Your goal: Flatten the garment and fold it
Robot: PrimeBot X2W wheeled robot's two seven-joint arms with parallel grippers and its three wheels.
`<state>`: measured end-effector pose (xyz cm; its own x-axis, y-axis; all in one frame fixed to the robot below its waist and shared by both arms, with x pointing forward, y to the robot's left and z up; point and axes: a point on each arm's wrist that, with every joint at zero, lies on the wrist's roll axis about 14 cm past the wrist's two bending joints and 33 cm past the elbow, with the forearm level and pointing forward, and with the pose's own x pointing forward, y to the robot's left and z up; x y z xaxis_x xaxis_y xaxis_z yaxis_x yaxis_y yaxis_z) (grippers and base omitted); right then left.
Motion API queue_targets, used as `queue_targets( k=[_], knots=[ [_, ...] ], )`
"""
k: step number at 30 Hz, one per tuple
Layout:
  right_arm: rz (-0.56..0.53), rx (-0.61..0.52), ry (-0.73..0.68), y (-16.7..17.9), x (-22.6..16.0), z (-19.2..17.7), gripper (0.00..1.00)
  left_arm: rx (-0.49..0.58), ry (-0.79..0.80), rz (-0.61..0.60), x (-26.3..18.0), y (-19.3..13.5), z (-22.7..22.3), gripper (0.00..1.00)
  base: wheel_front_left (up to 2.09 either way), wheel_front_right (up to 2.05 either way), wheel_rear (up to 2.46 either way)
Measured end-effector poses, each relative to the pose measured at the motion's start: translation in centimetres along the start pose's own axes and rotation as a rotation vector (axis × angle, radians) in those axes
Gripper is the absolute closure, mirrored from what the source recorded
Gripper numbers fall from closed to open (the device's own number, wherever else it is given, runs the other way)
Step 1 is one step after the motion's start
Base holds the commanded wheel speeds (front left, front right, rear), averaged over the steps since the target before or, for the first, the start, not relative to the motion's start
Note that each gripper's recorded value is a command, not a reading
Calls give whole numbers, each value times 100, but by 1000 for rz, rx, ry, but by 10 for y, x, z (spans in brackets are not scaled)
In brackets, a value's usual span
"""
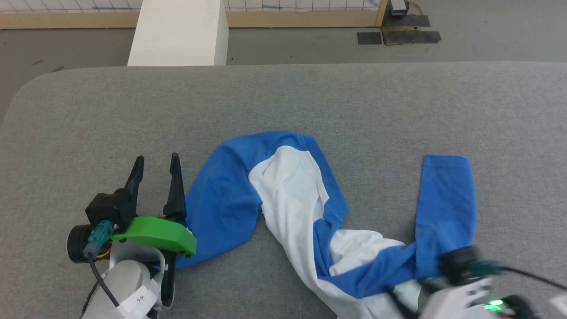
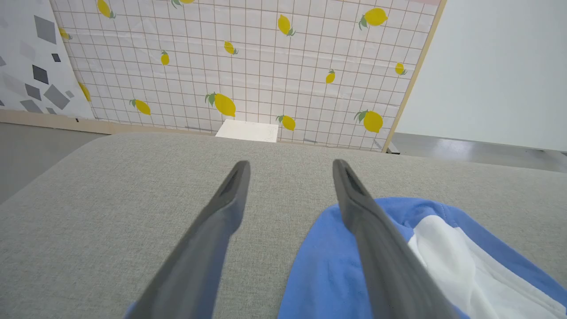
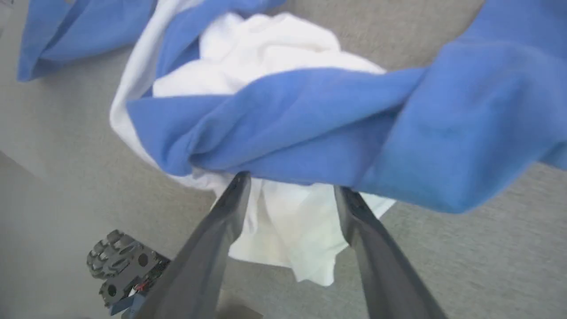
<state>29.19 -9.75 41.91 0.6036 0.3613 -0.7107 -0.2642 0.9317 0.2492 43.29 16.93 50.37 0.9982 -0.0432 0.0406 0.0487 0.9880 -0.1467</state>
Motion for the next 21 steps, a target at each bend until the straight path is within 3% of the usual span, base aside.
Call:
queue_targets(
  k=[6, 10, 16, 21],
  knots=[
    [-280, 12, -180, -79, -38, 46, 0, -2, -4, 12, -2, 4, 1, 0, 0, 0, 0],
    [-343, 68, -269, -111, -41, 67, 0, -7, 3, 22, -2, 6, -2, 0, 0, 0, 0],
    [-325, 64, -313, -122, 4, 105, 0, -7, 14, 22, 2, 8, -9, 0, 0, 0, 0],
    [-289, 28, -201, -116, 55, 111, 0, -14, 9, 18, 10, 7, -10, 0, 0, 0, 0]
  ],
)
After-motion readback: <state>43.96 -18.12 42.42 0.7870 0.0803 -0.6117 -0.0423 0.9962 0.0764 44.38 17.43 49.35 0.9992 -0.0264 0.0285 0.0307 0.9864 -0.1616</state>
